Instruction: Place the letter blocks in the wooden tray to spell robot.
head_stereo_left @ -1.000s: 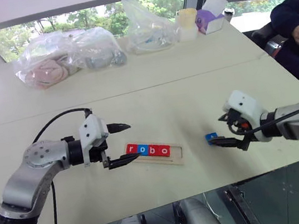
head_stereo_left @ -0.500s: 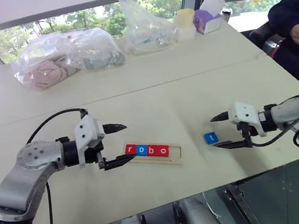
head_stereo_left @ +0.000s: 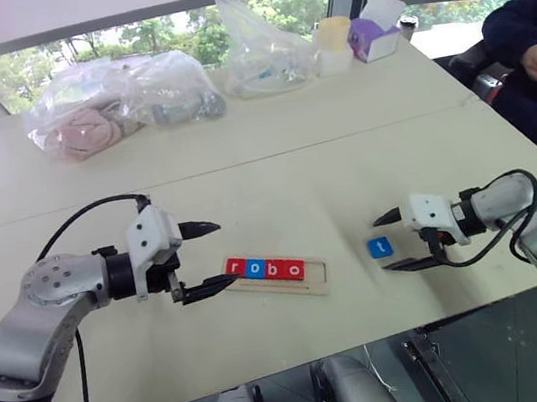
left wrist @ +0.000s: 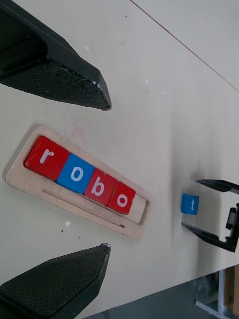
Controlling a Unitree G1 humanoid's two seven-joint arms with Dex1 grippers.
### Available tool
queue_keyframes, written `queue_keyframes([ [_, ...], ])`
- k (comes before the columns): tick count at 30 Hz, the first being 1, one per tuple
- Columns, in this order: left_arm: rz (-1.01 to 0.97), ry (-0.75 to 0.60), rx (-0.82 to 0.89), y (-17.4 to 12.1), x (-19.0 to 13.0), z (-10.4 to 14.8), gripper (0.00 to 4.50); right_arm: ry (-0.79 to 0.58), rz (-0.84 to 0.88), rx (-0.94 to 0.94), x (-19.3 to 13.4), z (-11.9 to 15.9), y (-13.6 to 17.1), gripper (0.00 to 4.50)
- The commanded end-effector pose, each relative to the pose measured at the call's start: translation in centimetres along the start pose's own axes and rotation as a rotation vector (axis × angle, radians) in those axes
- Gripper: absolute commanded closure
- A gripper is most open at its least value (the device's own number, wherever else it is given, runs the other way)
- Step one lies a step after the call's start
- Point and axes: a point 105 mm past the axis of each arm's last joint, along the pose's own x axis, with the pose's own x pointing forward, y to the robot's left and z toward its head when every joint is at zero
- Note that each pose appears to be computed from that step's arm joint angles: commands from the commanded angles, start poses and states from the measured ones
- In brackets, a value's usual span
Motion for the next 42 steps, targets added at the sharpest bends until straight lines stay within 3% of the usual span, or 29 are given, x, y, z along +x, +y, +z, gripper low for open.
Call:
queue_keyframes([
  [1, 0.014, -0.024, 0.043, 0.1, -0.3, 1.2, 0.00, 0.011, 0.000, -0.007, 0.0, 0.1, -0.4, 1.24],
  [5, 0.016, -0.024, 0.042, 0.1, -0.3, 1.2, 0.00, -0.028, 0.007, 0.009, 0.1, 1.0, -0.5, 3.21],
  [6, 0.016, -0.024, 0.041, 0.1, -0.3, 1.2, 0.00, -0.035, 0.010, 0.011, 0.1, 1.3, -0.4, 3.37],
  [14, 0.018, -0.022, 0.036, 0.0, -0.3, 1.1, 0.00, -0.184, 0.043, 0.098, 0.5, 7.6, 1.0, 3.36],
  [17, 0.017, -0.022, 0.035, 0.0, -0.3, 1.1, 0.00, -0.179, 0.029, 0.109, 1.4, 8.8, 1.6, 3.36],
  [28, 0.014, -0.027, 0.031, -0.2, -0.1, 1.2, 0.00, -0.081, -0.044, 0.141, 5.2, 8.9, 3.2, 3.36],
  [42, 0.015, -0.022, 0.035, -0.3, -0.1, 1.1, 0.00, -0.081, -0.011, 0.136, 6.2, 9.5, 4.1, 3.36],
])
